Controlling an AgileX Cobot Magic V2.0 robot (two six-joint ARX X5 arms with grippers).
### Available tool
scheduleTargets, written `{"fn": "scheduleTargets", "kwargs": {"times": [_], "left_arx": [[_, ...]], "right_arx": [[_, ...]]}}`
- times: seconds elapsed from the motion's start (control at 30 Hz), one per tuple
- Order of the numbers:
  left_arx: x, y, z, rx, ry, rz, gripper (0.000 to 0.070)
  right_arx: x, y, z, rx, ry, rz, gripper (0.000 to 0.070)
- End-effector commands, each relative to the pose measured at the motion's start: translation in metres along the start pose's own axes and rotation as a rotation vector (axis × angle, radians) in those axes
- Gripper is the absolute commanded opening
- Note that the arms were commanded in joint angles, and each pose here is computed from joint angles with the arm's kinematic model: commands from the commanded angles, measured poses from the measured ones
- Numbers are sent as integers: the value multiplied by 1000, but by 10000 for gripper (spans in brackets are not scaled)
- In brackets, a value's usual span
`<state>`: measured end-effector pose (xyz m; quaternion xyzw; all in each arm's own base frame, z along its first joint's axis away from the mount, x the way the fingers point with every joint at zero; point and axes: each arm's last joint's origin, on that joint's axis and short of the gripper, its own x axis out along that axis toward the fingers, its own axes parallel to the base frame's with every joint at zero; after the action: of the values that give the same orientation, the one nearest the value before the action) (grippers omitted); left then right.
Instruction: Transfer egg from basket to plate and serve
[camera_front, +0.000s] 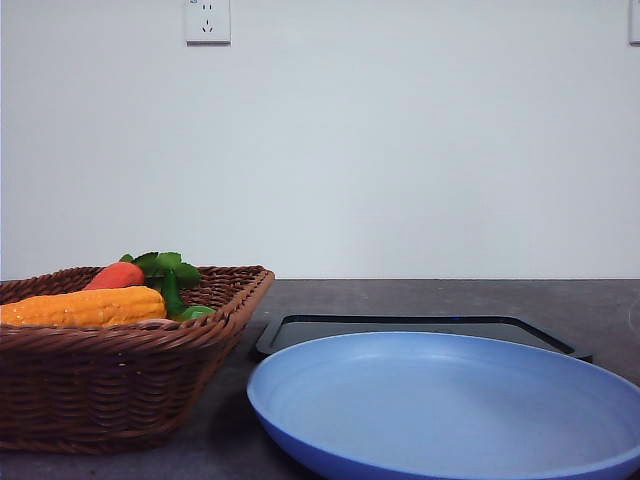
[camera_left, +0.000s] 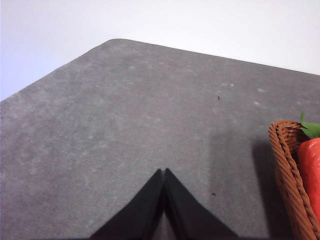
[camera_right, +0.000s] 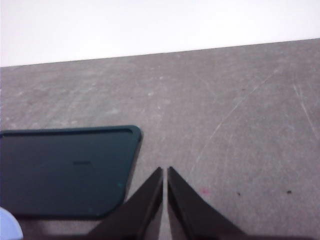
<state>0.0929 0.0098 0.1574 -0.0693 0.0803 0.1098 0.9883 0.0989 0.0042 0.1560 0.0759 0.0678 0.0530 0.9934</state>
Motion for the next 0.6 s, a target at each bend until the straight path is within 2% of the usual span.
{"fn": "scheduleTargets", "kwargs": {"times": [0.0,0.23,0.4,0.47,0.57], "left_arx": [[1,1,-8,-8,55,9,0],[1,1,-8,-259,60,15,0],[0,-3,-6,-273,82,-117,0],[0,-5,-4,-291,77,-176,0],[-1,-6,-1,-316,77,-219,0]], "right_arx": [[0,0,1,9,-20,7,0],[0,1,6,146,-68,26,0],[-3,3,12,223,-49,29,0],[-5,4,17,235,-34,41,0],[-8,6,24,235,-30,50,0]]}}
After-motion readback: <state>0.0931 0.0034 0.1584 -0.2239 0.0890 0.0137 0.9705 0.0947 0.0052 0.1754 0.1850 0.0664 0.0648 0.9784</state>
